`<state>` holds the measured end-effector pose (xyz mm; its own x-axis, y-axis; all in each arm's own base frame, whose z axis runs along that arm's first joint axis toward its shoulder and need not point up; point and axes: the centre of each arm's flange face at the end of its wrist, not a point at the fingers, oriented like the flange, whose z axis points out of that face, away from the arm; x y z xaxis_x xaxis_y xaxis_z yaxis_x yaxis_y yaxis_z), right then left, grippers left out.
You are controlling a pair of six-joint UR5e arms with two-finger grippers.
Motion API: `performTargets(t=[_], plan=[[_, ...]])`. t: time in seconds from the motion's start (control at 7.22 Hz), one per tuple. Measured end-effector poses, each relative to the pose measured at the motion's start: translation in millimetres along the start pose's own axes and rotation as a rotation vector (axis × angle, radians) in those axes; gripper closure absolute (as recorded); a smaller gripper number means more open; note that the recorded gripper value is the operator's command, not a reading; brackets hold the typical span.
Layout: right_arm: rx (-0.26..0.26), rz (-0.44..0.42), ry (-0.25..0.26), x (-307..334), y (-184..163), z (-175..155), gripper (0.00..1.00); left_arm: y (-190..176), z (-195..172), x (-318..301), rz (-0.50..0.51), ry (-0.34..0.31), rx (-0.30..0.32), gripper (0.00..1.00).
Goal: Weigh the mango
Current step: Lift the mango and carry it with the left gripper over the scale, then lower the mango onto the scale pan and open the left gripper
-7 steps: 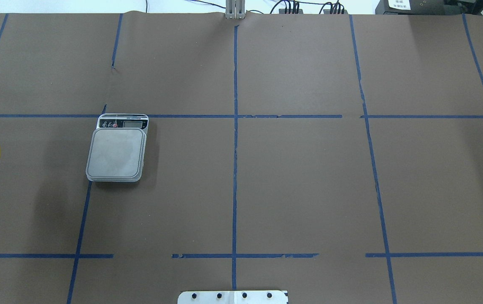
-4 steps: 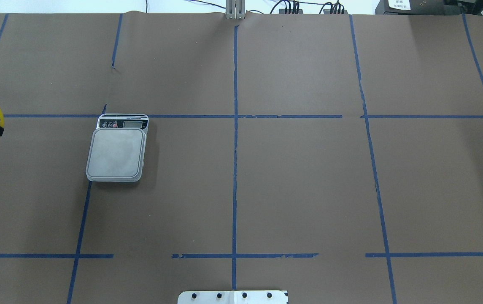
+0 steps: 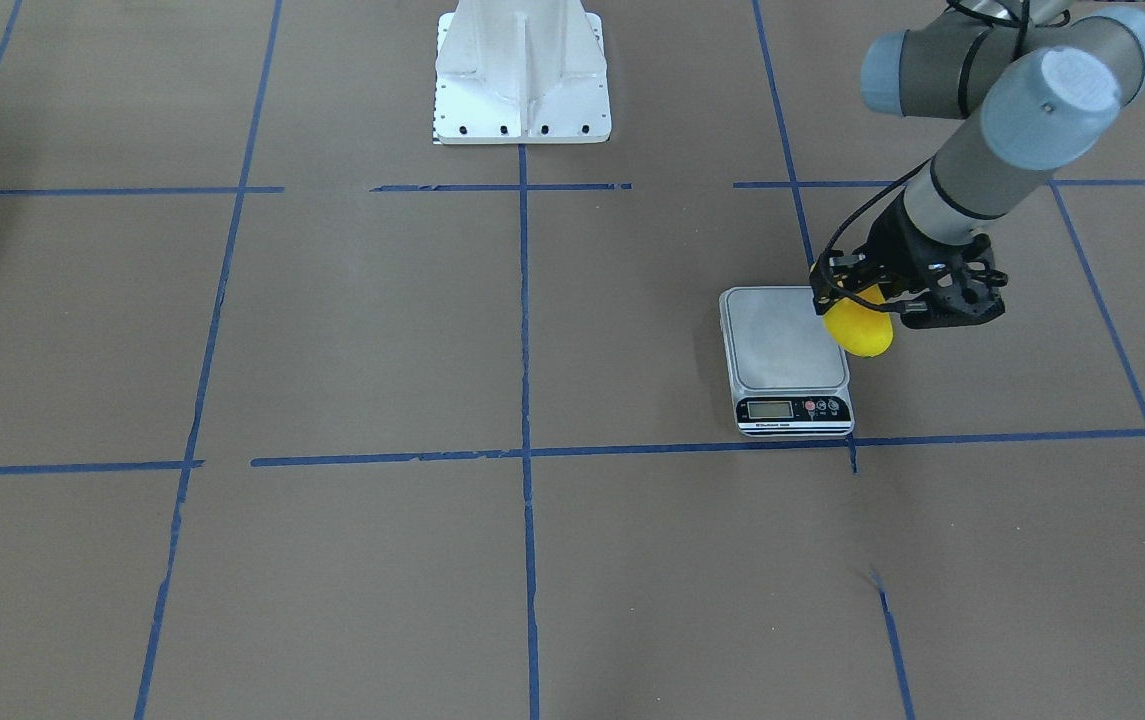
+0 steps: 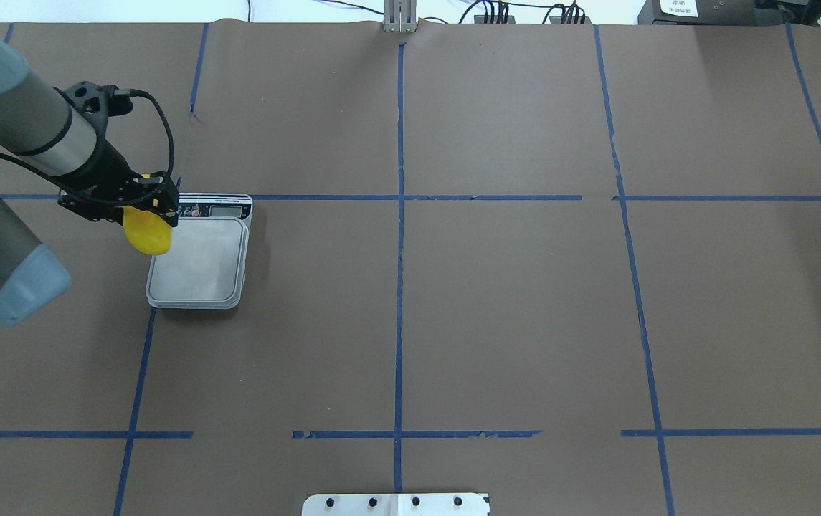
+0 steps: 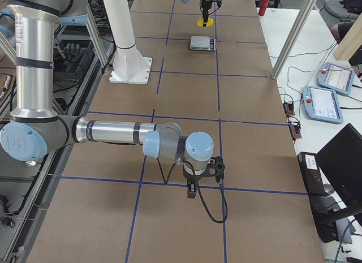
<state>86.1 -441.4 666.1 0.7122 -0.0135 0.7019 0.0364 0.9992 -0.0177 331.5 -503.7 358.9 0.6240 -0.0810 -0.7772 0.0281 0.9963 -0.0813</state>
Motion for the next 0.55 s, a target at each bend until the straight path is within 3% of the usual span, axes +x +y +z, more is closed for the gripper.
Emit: performTargets(t=[0.28, 0.42, 0.55], plan=[[0.0, 0.0, 0.0, 0, 0, 0, 0.0, 6, 43, 7, 0.014, -0.006, -0.014, 1.0], [0.0, 0.0, 0.0, 0, 0, 0, 0.0, 10, 55, 10, 0.018, -0.012, -0.025, 0.95], [0.0, 0.0, 0.0, 0, 0, 0, 0.0, 14, 64, 12, 0.025, -0.014, -0.035, 0.01]])
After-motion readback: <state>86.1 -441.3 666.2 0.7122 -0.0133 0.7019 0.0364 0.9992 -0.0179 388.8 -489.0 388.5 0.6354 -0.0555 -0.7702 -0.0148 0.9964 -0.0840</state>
